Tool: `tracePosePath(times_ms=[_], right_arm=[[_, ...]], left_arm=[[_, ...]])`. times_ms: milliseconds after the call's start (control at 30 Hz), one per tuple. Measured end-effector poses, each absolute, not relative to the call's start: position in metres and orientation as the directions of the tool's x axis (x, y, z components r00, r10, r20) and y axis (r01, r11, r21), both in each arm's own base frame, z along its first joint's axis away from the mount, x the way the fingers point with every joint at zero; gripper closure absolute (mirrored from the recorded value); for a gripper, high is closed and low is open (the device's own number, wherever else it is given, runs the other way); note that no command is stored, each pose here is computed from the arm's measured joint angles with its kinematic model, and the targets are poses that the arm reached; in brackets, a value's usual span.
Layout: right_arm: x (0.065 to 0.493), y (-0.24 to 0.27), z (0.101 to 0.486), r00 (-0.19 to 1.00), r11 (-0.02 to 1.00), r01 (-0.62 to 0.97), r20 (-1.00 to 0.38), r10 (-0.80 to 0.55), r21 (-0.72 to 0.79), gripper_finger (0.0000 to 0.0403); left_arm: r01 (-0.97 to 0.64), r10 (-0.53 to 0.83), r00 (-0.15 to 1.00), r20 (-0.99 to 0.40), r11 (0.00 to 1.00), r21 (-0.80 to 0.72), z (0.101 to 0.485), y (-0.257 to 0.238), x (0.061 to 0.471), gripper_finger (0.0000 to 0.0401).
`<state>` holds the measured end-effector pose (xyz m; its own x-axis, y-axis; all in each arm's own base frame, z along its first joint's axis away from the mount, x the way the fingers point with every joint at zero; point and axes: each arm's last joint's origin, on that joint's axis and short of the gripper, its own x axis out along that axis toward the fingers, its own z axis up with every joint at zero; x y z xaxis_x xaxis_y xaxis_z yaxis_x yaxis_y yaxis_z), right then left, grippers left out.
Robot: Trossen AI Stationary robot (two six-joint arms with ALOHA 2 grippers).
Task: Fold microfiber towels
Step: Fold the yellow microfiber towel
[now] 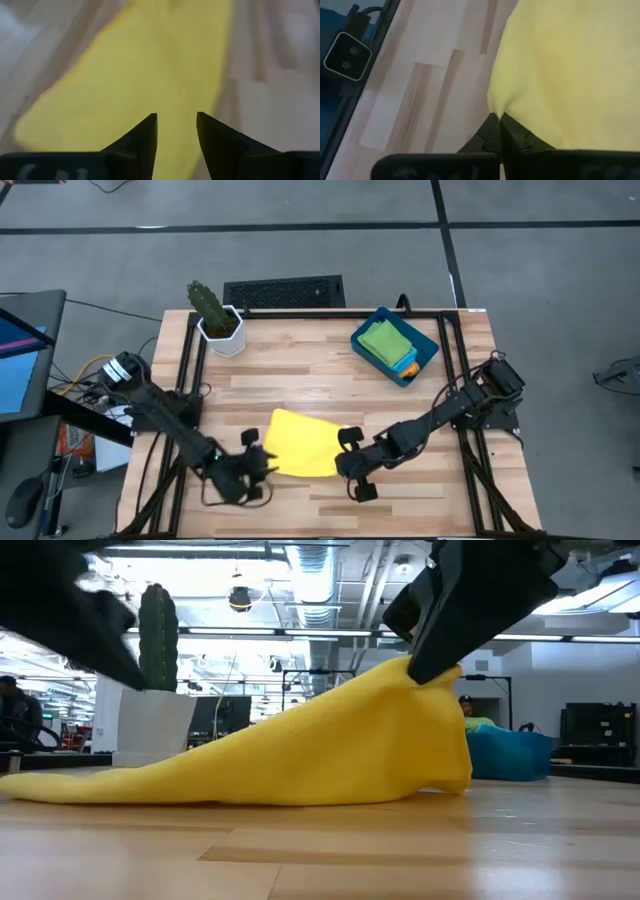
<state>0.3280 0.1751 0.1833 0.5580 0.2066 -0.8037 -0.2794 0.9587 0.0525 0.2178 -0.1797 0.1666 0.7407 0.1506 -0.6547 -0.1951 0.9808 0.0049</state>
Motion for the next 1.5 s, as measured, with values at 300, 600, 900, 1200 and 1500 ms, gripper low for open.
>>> tracePosePath(times_ms=[300, 600, 900, 1200, 1500], right_arm=[[0.328, 0.173, 0.183, 0.55, 0.962, -0.266, -0.812, 0.198, 0.054, 0.0376], [0.329, 0.17, 0.182, 0.546, 0.969, -0.235, -0.815, 0.192, 0.07, 0.0376], [0.321, 0.18, 0.181, 0.48, 0.957, -0.236, -0.836, 0.267, 0.17, 0.0348], [0.3, 0.208, 0.179, 0.453, 0.964, -0.183, -0.854, 0.256, 0.192, 0.0289], [0.272, 0.237, 0.167, 0.616, 0.972, -0.229, -0.782, 0.101, -0.055, 0.0229]], left_arm=[[-0.068, 0.138, 0.732, -0.668, 0.989, 0.13, 0.11, -0.208, 0.193, 0.0271], [-0.109, 0.208, 0.696, -0.687, 0.977, 0.186, 0.094, -0.205, 0.194, 0.0271], [-0.163, 0.209, 0.679, -0.703, 0.978, 0.133, 0.094, -0.201, 0.196, 0.0271], [-0.157, 0.192, 0.715, -0.672, 0.981, 0.114, 0.095, -0.2, 0.207, 0.0271], [-0.176, 0.185, 0.73, -0.658, 0.981, 0.081, 0.096, -0.198, 0.212, 0.0271]])
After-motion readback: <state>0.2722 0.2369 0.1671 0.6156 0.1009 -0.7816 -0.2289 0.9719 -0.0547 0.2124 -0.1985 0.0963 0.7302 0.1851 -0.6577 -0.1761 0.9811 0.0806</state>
